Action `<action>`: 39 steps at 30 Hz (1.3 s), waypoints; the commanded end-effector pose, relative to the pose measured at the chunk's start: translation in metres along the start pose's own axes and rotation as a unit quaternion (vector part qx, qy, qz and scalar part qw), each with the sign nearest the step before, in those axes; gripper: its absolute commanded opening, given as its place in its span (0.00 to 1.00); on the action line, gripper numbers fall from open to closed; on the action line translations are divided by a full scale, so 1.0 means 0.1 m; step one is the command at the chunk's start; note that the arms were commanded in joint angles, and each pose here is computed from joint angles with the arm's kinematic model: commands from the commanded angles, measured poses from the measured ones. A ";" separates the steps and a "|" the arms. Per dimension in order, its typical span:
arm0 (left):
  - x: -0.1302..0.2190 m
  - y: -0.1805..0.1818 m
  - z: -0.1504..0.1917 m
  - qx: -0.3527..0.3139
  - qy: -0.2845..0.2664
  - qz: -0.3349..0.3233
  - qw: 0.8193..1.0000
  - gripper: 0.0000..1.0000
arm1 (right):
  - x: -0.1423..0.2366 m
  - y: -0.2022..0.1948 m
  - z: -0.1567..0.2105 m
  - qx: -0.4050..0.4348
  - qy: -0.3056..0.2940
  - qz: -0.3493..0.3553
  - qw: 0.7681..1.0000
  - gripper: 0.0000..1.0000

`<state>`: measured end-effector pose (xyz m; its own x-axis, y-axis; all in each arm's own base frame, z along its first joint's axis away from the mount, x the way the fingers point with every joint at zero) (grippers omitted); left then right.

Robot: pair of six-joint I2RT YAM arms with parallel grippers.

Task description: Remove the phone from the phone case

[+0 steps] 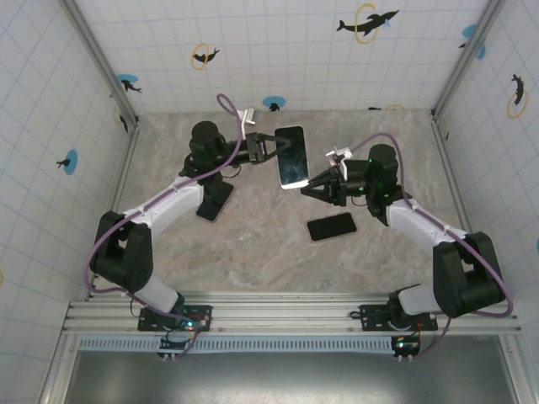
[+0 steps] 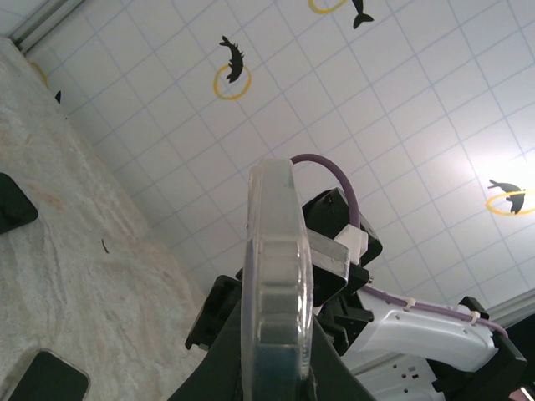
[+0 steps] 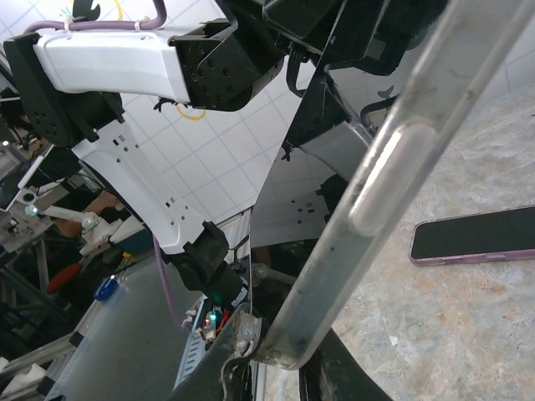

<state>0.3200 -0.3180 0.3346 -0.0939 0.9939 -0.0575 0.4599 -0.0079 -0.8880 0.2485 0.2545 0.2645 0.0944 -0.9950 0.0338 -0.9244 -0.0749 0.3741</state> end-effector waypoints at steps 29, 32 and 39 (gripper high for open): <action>-0.20 -0.79 0.22 -0.006 0.089 0.087 0.992 0.00 | 0.08 -0.61 -0.30 0.134 0.057 0.194 0.970 0.03; -0.21 -0.82 0.23 -0.006 0.091 0.089 0.992 0.00 | 0.10 -0.65 -0.28 0.144 0.081 0.220 0.962 0.03; -0.24 -0.84 0.25 -0.003 0.099 0.092 0.991 0.00 | 0.12 -0.65 -0.41 0.157 0.061 0.243 0.955 0.03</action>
<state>0.3238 -0.3234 0.3713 -0.0771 0.9896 -0.1218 0.5001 -0.0673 -0.8634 0.2805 0.2589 0.2727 -0.1138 -0.9687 0.2205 -0.9810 0.1447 0.1294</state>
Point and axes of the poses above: each hand's point on the last joint's axis, 136 mm out from that joint toward the fingers, its own x axis back along the fingers, its own y axis along the line the jaws close on, z = x × y, the point moved 1 cm from there along x, back along the fingers, and after that the axes turned 7 degrees about x, right-handed, at the moved point
